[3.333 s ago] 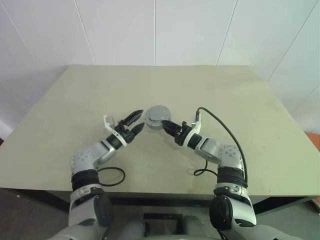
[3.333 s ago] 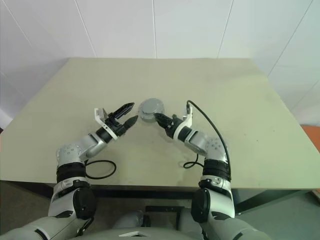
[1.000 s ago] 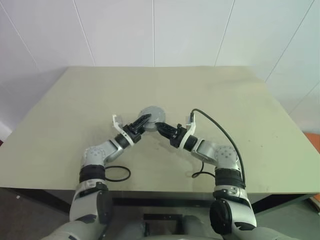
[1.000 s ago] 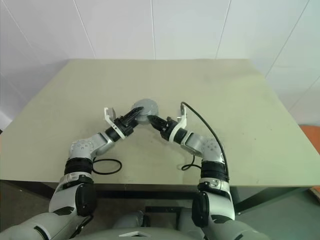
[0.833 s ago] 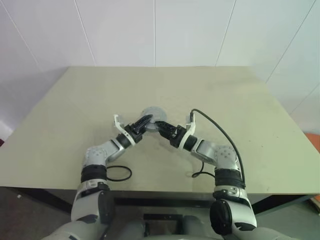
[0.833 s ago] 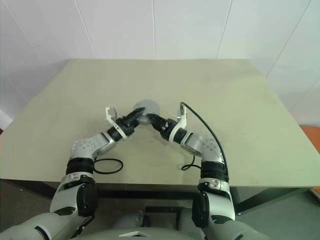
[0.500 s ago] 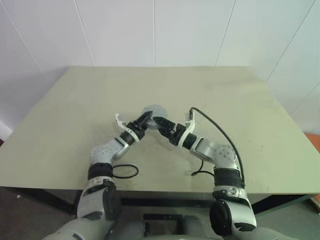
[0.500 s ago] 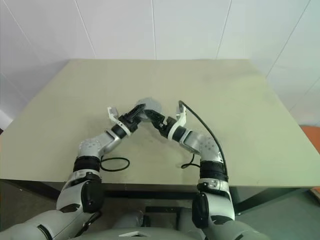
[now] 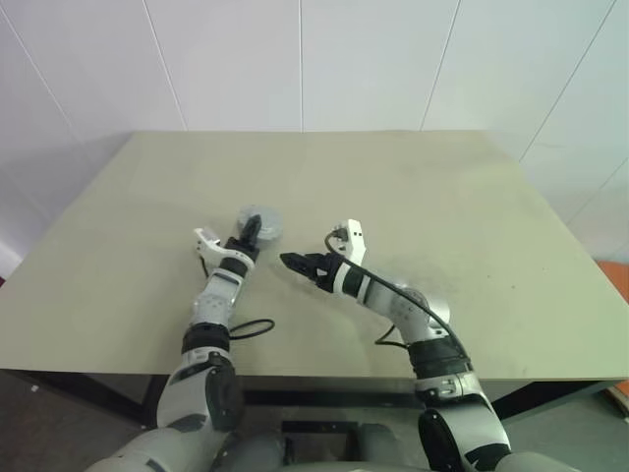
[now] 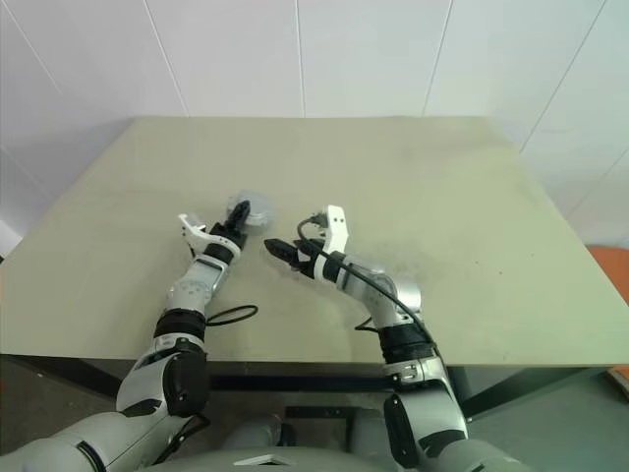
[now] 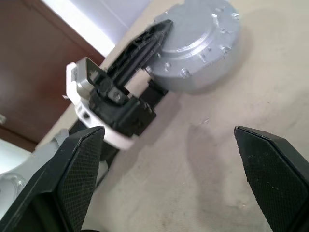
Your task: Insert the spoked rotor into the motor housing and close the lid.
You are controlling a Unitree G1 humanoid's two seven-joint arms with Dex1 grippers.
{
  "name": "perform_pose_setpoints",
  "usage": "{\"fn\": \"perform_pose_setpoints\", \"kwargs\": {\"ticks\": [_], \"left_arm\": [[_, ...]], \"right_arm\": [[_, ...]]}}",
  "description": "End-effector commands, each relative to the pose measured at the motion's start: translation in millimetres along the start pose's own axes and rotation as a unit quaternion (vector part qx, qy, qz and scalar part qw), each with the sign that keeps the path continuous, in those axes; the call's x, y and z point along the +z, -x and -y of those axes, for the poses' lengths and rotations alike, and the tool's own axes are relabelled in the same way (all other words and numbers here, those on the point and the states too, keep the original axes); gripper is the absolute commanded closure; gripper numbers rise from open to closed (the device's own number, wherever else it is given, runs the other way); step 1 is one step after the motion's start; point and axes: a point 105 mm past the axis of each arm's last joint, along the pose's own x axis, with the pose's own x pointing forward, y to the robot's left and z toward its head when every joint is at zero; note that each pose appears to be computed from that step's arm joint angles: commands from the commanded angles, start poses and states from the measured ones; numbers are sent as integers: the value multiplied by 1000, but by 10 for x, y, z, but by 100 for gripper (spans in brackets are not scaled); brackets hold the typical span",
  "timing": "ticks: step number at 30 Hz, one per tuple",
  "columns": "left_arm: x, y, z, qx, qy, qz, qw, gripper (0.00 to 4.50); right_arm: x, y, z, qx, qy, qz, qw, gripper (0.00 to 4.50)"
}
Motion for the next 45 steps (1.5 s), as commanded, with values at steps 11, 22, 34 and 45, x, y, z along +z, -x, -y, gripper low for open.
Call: {"fn": "perform_pose_setpoints", "kwargs": {"ticks": [11, 22, 34, 45], "left_arm": [[1080, 144, -188, 110, -190, 216, 951, 232], [1282, 288, -476, 218, -206, 229, 926, 72], [309, 405, -627, 399, -92, 58, 911, 3], [-226, 392, 401, 182, -157, -141, 960, 3]], "right_arm": [[32, 18, -31, 6, 56, 9, 998, 2], [38, 33, 49, -8, 54, 10, 998, 0], [-93, -1, 151, -25, 46, -13, 999, 0], [135, 133, 416, -90, 89, 29, 992, 0]]}}
